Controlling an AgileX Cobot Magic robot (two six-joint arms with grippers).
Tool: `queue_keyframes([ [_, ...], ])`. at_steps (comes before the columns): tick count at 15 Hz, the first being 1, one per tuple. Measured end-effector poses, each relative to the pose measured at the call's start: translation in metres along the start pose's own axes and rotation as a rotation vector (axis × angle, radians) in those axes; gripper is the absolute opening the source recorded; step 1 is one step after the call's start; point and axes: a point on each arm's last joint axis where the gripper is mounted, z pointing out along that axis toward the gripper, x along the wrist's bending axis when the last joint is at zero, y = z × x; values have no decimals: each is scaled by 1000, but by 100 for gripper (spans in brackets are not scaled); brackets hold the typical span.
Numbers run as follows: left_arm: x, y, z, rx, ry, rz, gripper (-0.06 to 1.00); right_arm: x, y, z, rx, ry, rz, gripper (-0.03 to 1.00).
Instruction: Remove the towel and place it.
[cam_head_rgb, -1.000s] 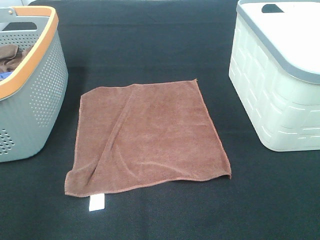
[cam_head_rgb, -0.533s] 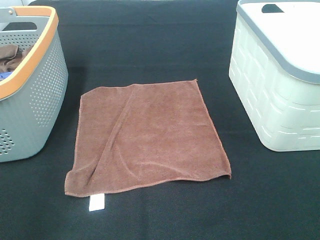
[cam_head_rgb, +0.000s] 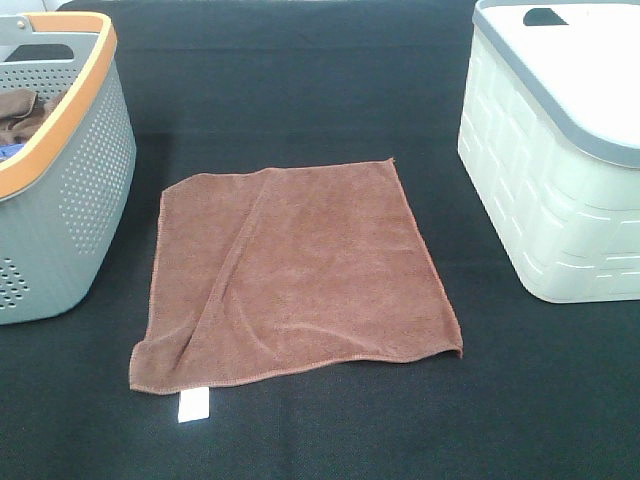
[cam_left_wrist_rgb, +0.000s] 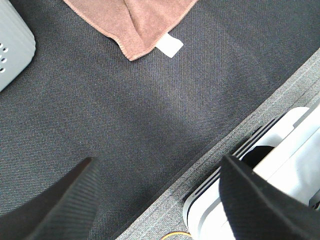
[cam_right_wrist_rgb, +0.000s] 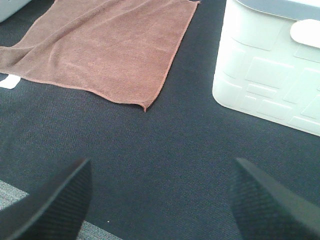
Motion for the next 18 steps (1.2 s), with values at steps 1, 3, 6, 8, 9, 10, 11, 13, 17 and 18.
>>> queue_keyframes([
  [1, 0, 0, 0, 0, 0, 0, 65, 0, 0, 0, 0, 0, 0, 72],
  [3, 0, 0, -1, -4, 1, 1, 65, 0, 0, 0, 0, 0, 0, 72],
  [6, 2, -4, -7, -52, 43, -41, 65, 0, 0, 0, 0, 0, 0, 72],
  [8, 4, -11, -19, -145, 151, -127, 65, 0, 0, 0, 2, -38, 31, 72],
  [9, 4, -15, -25, -188, 199, -157, 65, 0, 0, 0, 3, -74, 59, 72],
  [10, 2, -20, -30, -229, 245, -183, 65, 0, 0, 0, 5, -112, 89, 72],
  [11, 0, -23, -34, -269, 291, -206, 65, 0, 0, 0, 6, -162, 128, 72],
  [13, -8, -33, -44, -363, 372, -221, 65, 0, -1, -1, 11, -275, 216, 72],
  [17, -18, -44, -51, -457, 415, -196, 65, -1, -1, -1, 13, -330, 259, 72],
  [18, -19, -45, -52, -466, 419, -193, 65, -1, -1, -1, 13, -330, 259, 72],
])
